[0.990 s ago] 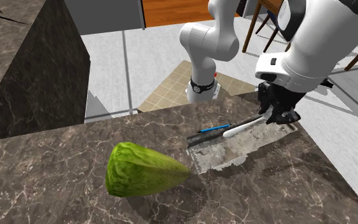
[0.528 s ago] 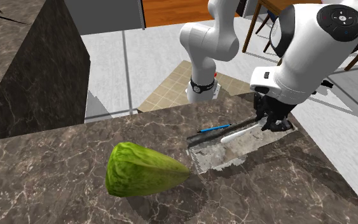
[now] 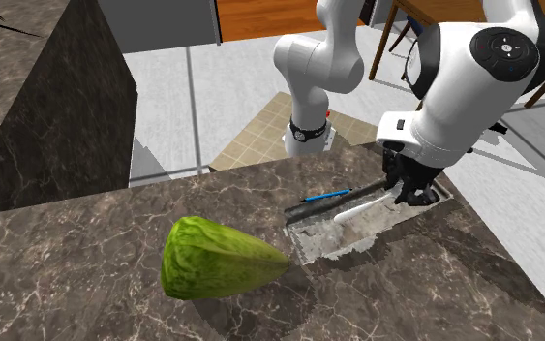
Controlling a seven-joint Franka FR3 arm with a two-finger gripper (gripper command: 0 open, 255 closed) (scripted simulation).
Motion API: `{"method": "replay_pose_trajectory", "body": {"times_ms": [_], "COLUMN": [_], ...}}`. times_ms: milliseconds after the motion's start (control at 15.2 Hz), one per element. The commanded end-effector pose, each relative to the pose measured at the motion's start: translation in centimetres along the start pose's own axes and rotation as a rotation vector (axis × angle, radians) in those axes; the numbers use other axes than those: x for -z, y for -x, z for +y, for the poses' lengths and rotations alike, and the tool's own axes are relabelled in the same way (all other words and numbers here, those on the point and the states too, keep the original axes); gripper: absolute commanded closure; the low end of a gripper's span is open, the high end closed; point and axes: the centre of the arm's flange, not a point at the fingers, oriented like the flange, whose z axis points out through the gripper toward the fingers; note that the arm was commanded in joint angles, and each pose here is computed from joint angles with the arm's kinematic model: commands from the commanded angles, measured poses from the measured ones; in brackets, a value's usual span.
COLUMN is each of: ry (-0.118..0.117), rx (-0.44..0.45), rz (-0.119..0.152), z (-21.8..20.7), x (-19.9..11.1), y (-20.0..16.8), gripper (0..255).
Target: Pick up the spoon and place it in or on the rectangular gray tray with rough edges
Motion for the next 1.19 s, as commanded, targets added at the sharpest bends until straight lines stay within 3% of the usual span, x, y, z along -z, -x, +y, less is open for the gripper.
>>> {"method": "replay_pose_trajectory", "body": {"times_ms": [0, 66, 132, 462, 726, 1122], "ry": [0.0, 0.0, 0.0, 0.0, 0.0, 0.0], "rx": [0.0, 0.0, 0.0, 0.0, 0.0, 0.0], "rz": [0.0, 0.0, 0.0, 0.0, 0.0, 0.0], "z": [0.0, 0.0, 0.0, 0.0, 0.0, 0.0], "x": [0.0, 0.0, 0.0, 0.0, 5.0, 5.0], "y": [0.0, 0.0, 0.0, 0.0, 0.0, 0.0], "gripper": [255, 255, 0, 0, 0, 0]}}
